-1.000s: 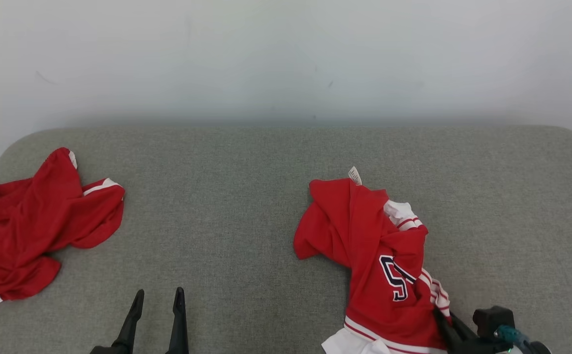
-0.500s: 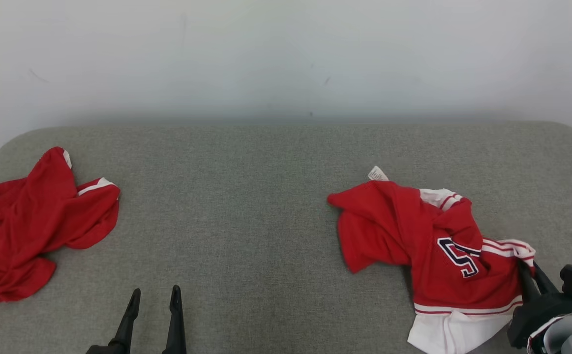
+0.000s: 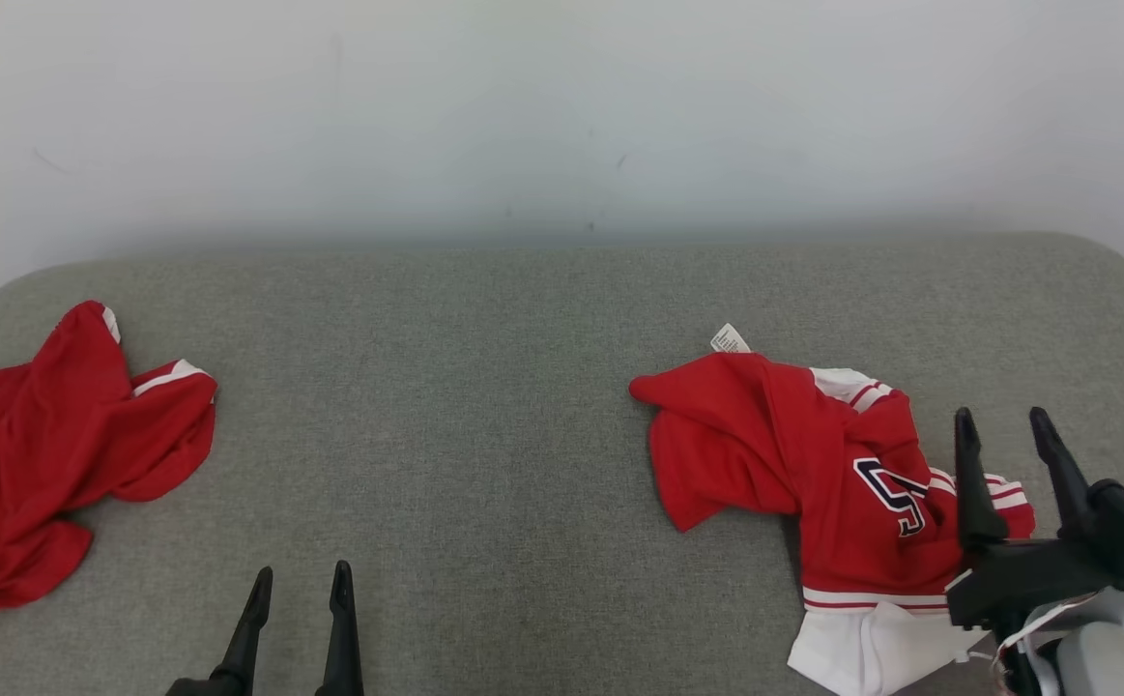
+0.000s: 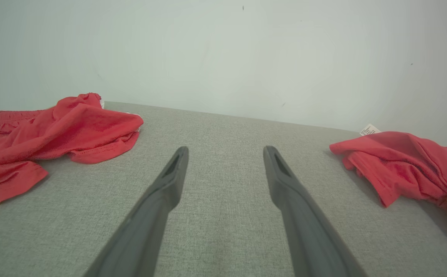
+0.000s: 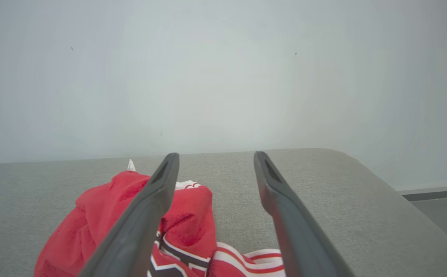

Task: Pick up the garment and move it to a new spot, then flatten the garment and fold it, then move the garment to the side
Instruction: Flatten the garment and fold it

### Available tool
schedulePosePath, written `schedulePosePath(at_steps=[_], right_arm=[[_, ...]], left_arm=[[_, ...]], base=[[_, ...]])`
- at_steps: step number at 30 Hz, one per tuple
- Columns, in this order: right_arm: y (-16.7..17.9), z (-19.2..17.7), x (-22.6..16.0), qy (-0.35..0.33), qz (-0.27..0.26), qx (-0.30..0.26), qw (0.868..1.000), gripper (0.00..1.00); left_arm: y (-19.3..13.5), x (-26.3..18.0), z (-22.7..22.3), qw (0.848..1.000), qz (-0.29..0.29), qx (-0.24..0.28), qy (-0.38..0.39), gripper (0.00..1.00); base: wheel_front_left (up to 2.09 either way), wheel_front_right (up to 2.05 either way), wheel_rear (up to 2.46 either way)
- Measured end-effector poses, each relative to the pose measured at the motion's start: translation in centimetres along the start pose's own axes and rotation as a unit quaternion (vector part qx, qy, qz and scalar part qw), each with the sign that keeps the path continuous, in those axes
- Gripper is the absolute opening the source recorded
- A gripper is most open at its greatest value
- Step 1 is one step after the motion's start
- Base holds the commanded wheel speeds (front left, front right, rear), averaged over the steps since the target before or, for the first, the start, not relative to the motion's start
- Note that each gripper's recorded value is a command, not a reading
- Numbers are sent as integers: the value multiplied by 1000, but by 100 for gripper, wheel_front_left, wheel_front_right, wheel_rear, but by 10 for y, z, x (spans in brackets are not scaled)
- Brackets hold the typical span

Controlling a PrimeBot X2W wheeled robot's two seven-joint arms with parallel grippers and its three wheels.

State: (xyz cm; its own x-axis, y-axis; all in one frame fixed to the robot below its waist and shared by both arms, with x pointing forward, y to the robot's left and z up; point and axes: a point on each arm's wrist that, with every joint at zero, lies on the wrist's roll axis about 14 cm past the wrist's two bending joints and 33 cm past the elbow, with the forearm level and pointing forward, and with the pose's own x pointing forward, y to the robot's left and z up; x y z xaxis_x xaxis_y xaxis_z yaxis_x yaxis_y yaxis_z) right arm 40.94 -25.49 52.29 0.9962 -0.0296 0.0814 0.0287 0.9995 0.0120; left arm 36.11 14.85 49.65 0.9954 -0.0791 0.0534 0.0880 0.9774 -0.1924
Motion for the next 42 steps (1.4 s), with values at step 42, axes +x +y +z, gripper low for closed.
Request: schedulePosePath(at_steps=[42], right_arm=[[13, -17, -57, 5, -55, 67, 996, 100]], left_arm=[[-167, 147, -3, 939, -323, 52, 110, 100]], base=[[0, 0, 0]])
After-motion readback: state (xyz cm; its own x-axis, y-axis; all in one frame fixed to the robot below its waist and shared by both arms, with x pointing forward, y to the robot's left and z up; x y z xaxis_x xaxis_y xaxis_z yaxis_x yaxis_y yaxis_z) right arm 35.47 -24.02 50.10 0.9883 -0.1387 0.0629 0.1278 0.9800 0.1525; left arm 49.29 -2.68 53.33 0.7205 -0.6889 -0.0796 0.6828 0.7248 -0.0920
